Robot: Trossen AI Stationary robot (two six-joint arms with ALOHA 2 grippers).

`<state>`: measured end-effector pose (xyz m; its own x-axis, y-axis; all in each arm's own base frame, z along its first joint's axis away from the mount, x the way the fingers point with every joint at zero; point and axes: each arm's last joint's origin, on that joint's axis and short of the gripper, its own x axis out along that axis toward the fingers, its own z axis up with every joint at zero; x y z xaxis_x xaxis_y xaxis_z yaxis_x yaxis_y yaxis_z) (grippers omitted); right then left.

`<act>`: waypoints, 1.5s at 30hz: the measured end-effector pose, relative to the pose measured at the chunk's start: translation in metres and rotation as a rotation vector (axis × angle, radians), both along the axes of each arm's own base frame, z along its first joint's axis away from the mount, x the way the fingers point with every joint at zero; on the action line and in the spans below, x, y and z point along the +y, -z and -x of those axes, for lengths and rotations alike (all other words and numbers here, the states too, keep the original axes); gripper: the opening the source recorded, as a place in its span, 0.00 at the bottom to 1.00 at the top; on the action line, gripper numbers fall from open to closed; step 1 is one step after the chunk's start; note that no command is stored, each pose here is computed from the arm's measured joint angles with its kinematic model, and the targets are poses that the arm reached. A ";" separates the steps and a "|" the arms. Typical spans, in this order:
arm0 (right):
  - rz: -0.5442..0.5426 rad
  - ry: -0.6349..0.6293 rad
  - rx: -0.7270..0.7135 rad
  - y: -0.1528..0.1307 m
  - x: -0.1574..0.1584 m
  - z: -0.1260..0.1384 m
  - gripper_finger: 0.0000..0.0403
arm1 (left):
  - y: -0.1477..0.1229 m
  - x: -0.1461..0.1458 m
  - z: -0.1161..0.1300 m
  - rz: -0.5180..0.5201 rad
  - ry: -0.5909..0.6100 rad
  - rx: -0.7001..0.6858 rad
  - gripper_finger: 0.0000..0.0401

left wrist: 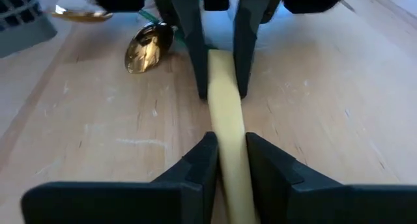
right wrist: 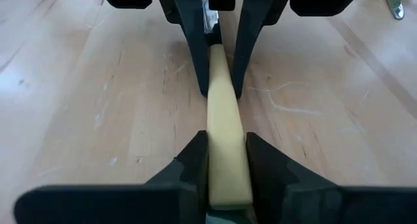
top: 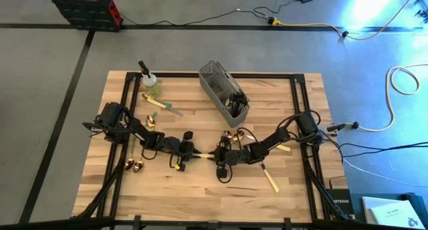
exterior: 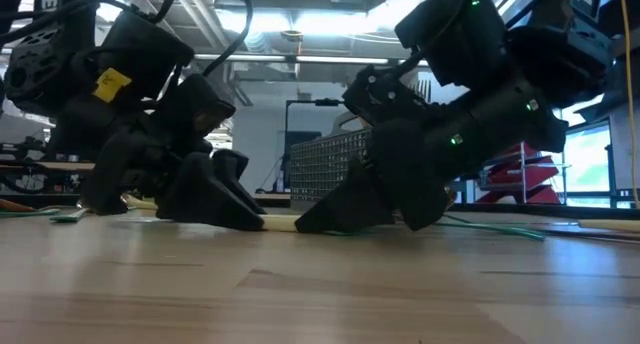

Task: Sort silverware
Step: Put the yellow table knife into the gray silverware organizer

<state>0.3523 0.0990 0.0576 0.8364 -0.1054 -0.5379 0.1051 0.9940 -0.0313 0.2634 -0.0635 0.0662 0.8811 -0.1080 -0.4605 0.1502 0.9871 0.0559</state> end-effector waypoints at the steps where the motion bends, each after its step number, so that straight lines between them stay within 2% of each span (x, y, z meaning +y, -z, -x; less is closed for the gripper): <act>1: -0.002 0.002 -0.008 -0.001 0.000 0.000 0.14 | -0.002 0.000 0.000 0.015 -0.003 -0.005 0.16; 5: -0.011 0.000 -0.045 -0.003 0.001 -0.002 0.14 | -0.016 -0.001 -0.001 0.103 0.017 -0.033 0.16; 9: -0.010 0.013 -0.053 -0.007 0.000 -0.002 0.14 | -0.050 -0.007 -0.003 0.201 0.122 -0.169 0.16; 15: -0.005 0.070 -0.040 -0.021 -0.002 0.001 0.14 | -0.103 -0.007 0.006 0.226 0.193 -0.368 0.16; 20: -0.013 0.128 -0.076 -0.042 0.003 0.005 0.14 | -0.135 -0.012 0.021 0.272 0.349 -0.467 0.16; 23: 0.019 0.170 -0.110 -0.058 0.010 0.010 0.14 | -0.146 -0.017 0.030 0.287 0.476 -0.477 0.16; 30: 0.118 0.319 -0.241 -0.100 0.029 0.027 0.14 | -0.155 -0.022 0.044 0.269 0.534 -0.437 0.16; 33: 0.160 0.381 -0.297 -0.114 0.036 0.035 0.14 | -0.149 -0.023 0.045 0.258 0.534 -0.377 0.16; 35: 0.187 0.419 -0.325 -0.119 0.040 0.039 0.14 | -0.142 -0.023 0.043 0.245 0.485 -0.315 0.16; 39: 0.302 0.418 -0.327 -0.133 0.054 0.038 0.14 | -0.129 -0.018 0.039 0.285 0.253 -0.206 0.16; 41: 0.382 0.390 -0.316 -0.141 0.062 0.038 0.14 | -0.128 -0.018 0.038 0.308 0.233 -0.205 0.19; 45: 0.493 0.452 -0.313 -0.156 0.071 0.038 0.14 | -0.135 -0.019 0.037 0.376 0.215 -0.251 0.28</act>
<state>0.3141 0.1704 0.2137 0.7605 -0.6442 -0.0820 0.5786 0.7295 -0.3648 0.2263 -0.0830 0.2008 0.8995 -0.4168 -0.1311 0.3797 0.8941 -0.2376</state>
